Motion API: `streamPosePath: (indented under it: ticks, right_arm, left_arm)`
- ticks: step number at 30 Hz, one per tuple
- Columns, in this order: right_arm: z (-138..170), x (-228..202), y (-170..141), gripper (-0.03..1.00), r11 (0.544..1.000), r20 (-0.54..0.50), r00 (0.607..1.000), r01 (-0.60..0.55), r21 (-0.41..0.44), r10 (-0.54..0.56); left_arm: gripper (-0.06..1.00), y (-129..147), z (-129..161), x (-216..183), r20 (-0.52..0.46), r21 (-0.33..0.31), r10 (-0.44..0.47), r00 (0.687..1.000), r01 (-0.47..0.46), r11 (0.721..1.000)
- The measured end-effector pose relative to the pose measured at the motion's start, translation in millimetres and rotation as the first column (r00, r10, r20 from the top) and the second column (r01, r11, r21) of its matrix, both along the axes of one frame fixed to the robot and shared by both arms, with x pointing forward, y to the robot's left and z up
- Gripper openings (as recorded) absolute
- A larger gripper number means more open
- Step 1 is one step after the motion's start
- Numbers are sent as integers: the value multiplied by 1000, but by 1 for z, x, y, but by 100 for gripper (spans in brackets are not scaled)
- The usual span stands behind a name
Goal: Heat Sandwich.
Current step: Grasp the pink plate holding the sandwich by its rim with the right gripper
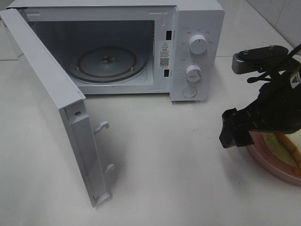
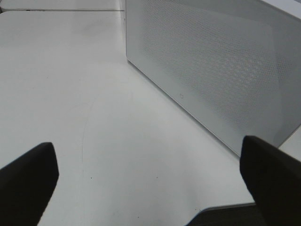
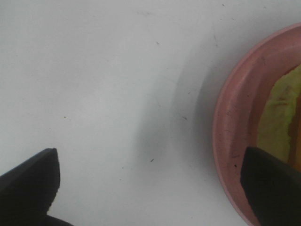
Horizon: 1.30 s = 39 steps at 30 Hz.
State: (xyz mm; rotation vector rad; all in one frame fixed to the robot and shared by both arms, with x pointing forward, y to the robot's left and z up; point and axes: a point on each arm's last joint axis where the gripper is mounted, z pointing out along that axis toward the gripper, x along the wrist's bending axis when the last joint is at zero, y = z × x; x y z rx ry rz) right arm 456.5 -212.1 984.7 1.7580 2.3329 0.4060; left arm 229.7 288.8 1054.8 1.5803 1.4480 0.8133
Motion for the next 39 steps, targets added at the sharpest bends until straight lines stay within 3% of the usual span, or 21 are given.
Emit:
streamPosePath:
  ticks: [7,18,39]
  right_arm:
    - [-17,9,-7,99,999,-60,998,26,-37,-28]
    - [-49,24,-10,96,989,-97,995,-25,-146,11]
    - [-91,43,-23,93,986,-136,990,23,-168,-46]
  left_arm:
    - [97,0,0,0,0,0,0,1000,0,1000]
    - [97,0,0,0,0,0,0,1000,0,1000]
    - [97,0,0,0,0,0,0,1000,0,1000]
